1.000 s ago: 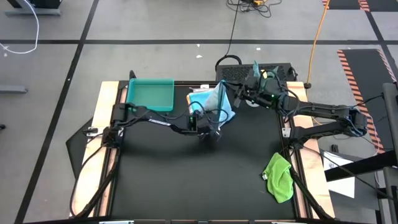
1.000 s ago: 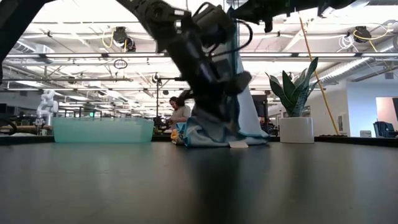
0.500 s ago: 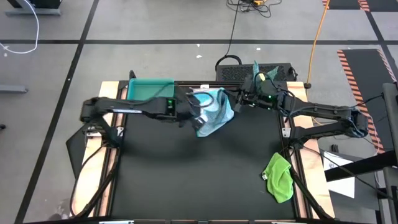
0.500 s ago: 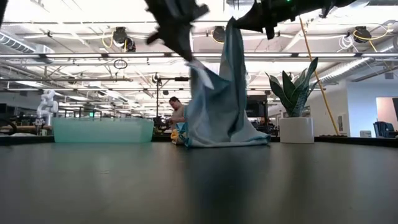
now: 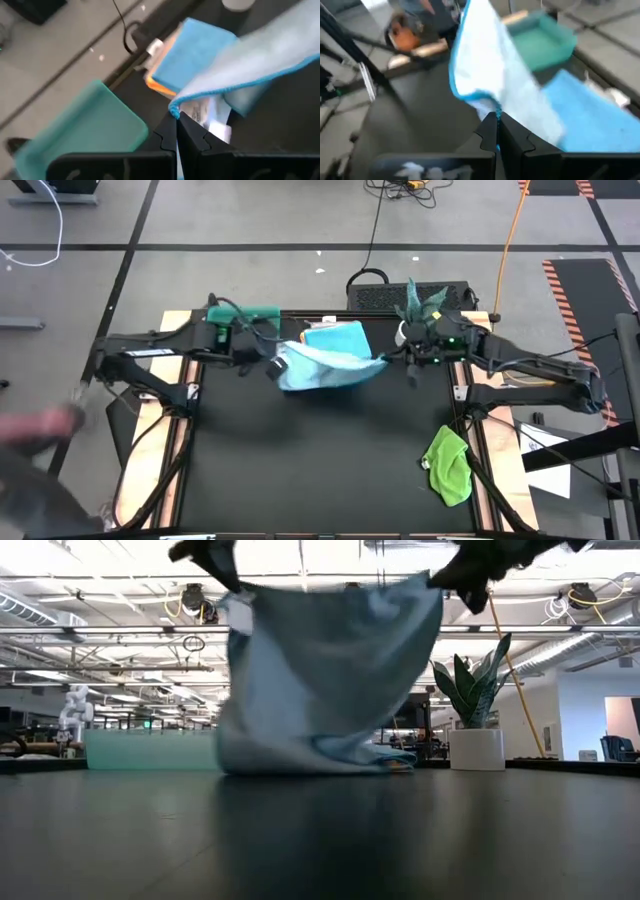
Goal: Fold microfiber towels
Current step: Fold the light blue microfiber towel
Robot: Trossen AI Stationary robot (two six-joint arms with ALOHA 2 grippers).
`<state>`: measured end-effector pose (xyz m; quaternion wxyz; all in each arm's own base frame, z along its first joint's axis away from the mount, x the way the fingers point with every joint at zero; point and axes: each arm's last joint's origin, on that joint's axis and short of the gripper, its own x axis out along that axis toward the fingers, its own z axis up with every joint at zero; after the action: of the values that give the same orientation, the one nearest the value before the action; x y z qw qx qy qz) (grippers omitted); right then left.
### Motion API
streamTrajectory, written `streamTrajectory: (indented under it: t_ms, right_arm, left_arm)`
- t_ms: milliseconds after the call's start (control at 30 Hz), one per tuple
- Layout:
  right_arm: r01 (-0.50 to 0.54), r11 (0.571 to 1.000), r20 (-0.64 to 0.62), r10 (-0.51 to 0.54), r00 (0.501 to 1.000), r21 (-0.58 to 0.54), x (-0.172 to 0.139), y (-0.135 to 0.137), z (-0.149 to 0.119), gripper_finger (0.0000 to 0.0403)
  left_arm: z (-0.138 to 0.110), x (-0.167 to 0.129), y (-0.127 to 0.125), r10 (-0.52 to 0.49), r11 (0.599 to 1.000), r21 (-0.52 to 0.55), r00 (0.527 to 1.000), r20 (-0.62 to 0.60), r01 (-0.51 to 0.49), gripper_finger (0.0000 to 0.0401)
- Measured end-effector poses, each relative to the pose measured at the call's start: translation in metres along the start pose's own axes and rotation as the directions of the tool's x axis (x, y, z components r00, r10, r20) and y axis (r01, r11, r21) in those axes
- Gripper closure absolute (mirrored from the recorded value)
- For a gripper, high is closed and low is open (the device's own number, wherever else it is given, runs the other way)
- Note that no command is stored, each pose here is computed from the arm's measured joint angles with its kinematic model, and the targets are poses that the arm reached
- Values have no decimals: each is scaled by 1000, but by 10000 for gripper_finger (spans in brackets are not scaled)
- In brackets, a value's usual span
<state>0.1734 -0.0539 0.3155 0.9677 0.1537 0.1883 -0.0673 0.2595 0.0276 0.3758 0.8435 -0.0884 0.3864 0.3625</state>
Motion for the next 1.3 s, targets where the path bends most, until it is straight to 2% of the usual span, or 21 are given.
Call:
streamTrajectory:
  t_ms: [100,167,300,467,600,700,833,1000,1300]
  right_arm:
    - [14,999,88,-10,996,-41,-10,-1,7,403]
    - [42,996,170,-28,985,-82,-18,-4,20,403]
    - [135,975,249,-87,964,-179,-33,-8,51,403]
    - [178,945,243,-111,964,-276,-40,-15,86,403]
    - [189,934,185,-137,973,-304,-31,-26,100,403]
    - [205,926,112,-178,978,-316,-26,-36,102,403]
    - [218,930,41,-216,976,-297,-27,-44,100,403]
    - [223,946,-66,-244,968,-237,-32,-42,88,403]
    - [85,994,-330,-103,938,-68,-34,-4,59,403]
  left_arm:
    - [3,-14,15,17,1000,16,998,63,-18,400]
    - [7,-20,25,33,999,39,994,106,-37,400]
    - [22,-36,48,47,998,40,979,198,-56,401]
    - [45,-60,67,-4,995,101,952,306,-28,401]
    - [55,-75,77,-42,995,103,935,353,6,401]
    - [52,-76,81,-69,993,113,948,312,35,401]
    - [41,-70,80,-101,994,70,977,186,90,401]
    - [33,-54,60,-136,989,62,990,24,135,401]
    - [19,-42,4,-243,962,93,959,-147,258,401]
